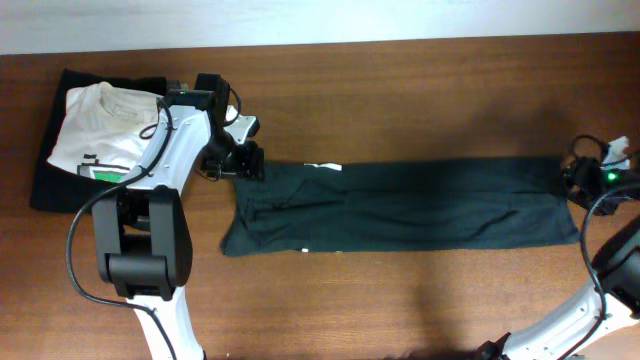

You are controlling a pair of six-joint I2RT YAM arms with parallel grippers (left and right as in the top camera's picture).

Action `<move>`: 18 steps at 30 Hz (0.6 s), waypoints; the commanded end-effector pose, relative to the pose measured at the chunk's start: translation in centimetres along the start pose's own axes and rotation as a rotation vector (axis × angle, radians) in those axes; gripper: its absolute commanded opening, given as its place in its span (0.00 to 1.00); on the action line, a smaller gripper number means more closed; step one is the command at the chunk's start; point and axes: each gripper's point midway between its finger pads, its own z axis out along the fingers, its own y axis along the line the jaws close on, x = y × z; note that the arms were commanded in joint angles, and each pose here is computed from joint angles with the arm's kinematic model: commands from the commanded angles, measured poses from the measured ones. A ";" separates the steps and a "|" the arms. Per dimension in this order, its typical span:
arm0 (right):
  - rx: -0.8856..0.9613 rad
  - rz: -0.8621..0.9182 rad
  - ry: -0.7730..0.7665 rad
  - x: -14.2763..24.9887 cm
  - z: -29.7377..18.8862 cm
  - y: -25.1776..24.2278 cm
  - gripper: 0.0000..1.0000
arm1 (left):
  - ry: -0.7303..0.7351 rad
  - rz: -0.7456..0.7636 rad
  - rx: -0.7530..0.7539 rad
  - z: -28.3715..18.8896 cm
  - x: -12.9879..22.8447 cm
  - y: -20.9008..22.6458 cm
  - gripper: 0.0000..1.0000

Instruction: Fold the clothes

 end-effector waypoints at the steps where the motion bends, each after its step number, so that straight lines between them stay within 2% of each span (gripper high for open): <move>1: -0.349 -0.098 -0.118 -2.0 -4.5 5.4 0.62 | -0.002 0.010 0.060 -0.3 -0.1 -0.9 0.52; 2: -0.363 -0.064 -0.107 -1.8 -5.4 6.2 0.58 | -0.013 0.015 0.159 -0.4 -0.4 -2.8 0.26; 4: -0.375 0.027 -0.056 -0.9 -5.4 7.0 0.54 | -0.036 0.086 0.187 0.0 -1.0 -4.5 0.15; 6: -0.381 0.037 -0.018 -0.2 -5.0 7.9 0.56 | -0.056 0.232 0.181 1.2 -1.6 -6.7 0.12; 7: -0.383 0.034 -0.005 0.0 -4.9 8.3 0.56 | -0.039 0.290 0.128 2.5 -1.6 -7.3 0.08; 10: -0.282 0.066 0.030 0.7 -4.3 6.8 0.56 | 0.040 0.335 0.004 6.1 -1.0 -6.8 0.04; 11: -0.223 0.092 0.039 0.8 -4.1 5.7 0.57 | 0.074 0.328 -0.021 7.5 -0.6 -6.0 0.03; 13: -0.112 0.063 0.029 0.5 -3.7 3.8 0.66 | 0.123 0.237 -0.111 9.4 -0.2 -2.4 0.01; 16: -0.083 -0.047 -0.021 -0.6 -3.3 3.1 0.74 | 0.103 0.070 -0.223 8.8 -0.7 2.3 0.01; 18: -0.065 -0.109 -0.028 -0.8 -3.3 2.8 0.74 | 0.073 -0.009 -0.225 7.7 -1.4 4.4 0.01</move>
